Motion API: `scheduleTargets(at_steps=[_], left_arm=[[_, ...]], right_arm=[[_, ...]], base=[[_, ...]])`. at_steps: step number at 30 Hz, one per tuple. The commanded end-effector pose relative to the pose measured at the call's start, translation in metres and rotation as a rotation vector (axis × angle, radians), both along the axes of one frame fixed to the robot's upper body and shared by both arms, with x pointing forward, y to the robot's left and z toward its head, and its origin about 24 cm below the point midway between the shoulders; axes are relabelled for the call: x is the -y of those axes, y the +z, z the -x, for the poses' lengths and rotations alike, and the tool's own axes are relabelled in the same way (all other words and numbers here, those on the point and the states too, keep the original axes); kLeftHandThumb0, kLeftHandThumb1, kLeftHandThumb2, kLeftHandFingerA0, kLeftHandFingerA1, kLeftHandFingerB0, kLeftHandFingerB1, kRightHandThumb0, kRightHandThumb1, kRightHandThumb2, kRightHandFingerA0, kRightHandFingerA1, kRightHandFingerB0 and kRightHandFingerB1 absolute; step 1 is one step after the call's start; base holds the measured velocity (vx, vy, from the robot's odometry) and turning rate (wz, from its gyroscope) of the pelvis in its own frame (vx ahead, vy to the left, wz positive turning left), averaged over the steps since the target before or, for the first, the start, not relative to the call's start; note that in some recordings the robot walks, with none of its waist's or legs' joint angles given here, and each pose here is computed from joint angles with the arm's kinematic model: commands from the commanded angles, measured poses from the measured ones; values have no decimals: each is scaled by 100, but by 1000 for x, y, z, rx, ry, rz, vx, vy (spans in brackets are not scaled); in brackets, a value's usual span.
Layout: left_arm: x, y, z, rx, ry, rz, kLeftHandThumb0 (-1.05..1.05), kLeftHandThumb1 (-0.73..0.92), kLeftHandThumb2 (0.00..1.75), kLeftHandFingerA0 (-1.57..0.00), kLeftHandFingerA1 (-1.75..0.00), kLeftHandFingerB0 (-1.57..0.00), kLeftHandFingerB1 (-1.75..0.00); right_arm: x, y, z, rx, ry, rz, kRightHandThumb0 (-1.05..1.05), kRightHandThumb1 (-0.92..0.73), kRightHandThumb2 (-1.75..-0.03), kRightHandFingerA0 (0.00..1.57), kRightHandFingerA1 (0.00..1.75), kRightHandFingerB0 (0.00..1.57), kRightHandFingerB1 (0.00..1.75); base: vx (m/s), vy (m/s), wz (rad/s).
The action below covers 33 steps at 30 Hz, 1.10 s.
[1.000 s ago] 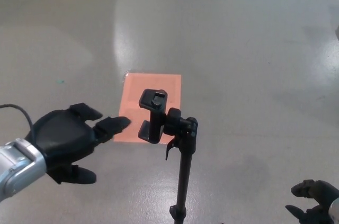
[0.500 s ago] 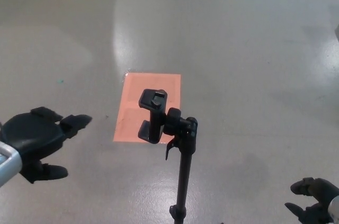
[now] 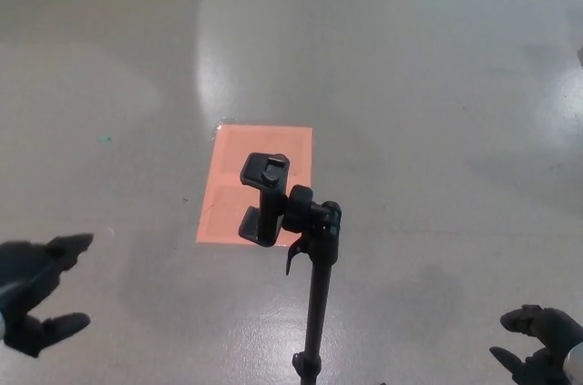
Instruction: The robot uses its left hand to grab the top of a phone stand kept on the floor and tilt it upwards to adjust its angle
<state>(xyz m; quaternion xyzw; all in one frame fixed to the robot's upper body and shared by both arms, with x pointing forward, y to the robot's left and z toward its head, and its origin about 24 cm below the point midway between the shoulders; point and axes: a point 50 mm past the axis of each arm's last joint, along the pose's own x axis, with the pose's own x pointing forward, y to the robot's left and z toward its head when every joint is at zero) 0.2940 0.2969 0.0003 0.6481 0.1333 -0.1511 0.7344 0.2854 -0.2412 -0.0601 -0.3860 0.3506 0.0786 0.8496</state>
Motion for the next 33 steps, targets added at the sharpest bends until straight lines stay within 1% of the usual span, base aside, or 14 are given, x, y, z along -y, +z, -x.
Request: scheduleTargets(at_steps=[1,2,7,9,12,15,25,31,33], left_arm=[[-12,-32,31,-23,254,174,-96,72,109,-9,-22,-8,-12],[-14,-38,38,-34,292,195,-93,69,109,-8,-27,-7,-16],[-19,-45,47,-52,369,231,-93,68,109,-8,-28,-7,-17],[-21,-46,50,-62,387,232,-93,69,109,-8,-28,-8,-17],[-21,-50,53,-71,391,205,-92,70,109,-8,-29,-8,-18],[-15,-58,60,-89,362,183,-92,71,109,-9,-29,-8,-18],[-13,-77,84,-182,369,173,-91,71,108,-9,-30,-8,-21],[-10,-83,91,-215,353,149,-92,72,109,-8,-26,-8,-18],[-8,-84,91,-218,344,143,-92,71,109,-8,-25,-8,-19]], right_arm=[[9,-12,19,17,-58,-9,-61,-81,-65,20,33,18,29],[10,-13,21,15,-68,-14,-61,-82,-65,21,34,18,28],[11,-16,25,8,-68,-6,-62,-82,-65,22,34,18,28],[11,-16,25,12,-77,-17,-61,-81,-64,20,34,18,29],[13,-16,26,11,-91,-34,-61,-81,-65,19,33,18,29],[12,-22,33,3,-90,-37,-63,-82,-65,21,34,19,29],[10,-30,44,-22,-61,-26,-64,-81,-64,23,34,21,29],[7,-34,48,-43,-31,-20,-65,-81,-64,23,33,20,28],[6,-34,48,-44,-26,-11,-66,-81,-64,26,33,21,28]], base=[[0,0,0],[0,0,0],[0,0,0],[0,0,0],[0,0,0],[0,0,0],[0,0,0],[0,0,0],[0,0,0]])
